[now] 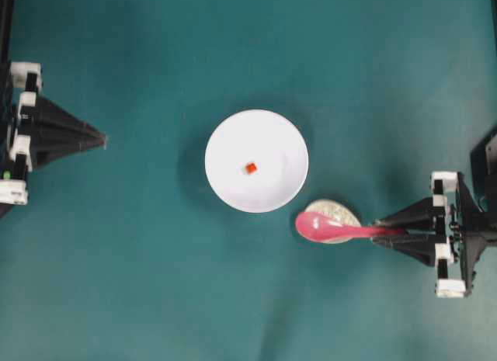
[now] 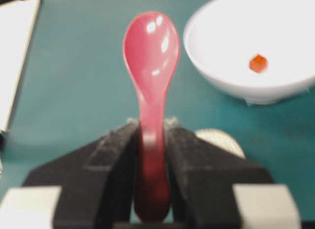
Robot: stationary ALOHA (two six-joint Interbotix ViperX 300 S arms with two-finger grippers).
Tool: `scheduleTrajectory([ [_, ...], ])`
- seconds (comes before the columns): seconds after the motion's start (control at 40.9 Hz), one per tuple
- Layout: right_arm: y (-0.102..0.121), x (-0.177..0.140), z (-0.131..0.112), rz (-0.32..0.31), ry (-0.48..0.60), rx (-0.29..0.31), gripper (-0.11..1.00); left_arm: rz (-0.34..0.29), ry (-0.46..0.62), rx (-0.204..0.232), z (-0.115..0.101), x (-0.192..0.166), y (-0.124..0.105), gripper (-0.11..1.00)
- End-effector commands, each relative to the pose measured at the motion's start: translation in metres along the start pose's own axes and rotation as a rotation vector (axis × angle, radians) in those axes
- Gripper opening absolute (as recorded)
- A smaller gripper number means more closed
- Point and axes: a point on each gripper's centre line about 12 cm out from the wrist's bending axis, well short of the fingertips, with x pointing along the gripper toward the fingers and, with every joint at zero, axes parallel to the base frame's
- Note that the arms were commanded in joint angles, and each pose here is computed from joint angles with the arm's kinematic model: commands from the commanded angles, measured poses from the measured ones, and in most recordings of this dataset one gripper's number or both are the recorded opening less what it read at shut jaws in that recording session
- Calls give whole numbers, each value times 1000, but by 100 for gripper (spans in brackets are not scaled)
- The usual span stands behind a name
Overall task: Grip the spoon and scoop the red block from the bowl with right arm.
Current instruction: 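Lift the spoon and swing it into the white bowl with the right gripper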
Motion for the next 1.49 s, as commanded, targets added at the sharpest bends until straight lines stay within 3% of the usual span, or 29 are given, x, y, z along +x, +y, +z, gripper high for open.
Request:
scheduleTrajectory([
  [0.0,8,4,29,45,16,57,24,-1,-26,0,10,1,-1,0],
  [0.171,-5,17,81,88,99,159,24,-1,-29,1,11,1,-1,0],
  [0.342,-31,33,120,86,172,257,24,-1,-25,1,10,1,-1,0],
  [0.611,-69,68,135,53,342,292,24,0,-20,3,9,1,-1,0],
  [0.856,-72,114,130,89,512,218,24,5,13,9,5,1,0,0],
  [0.978,-71,130,129,93,581,215,24,8,34,7,3,0,0,0],
  [1.272,-77,144,121,-12,797,225,24,10,50,19,1,0,1,0],
  [1.467,-78,147,116,-61,887,137,24,10,50,24,0,0,1,0],
])
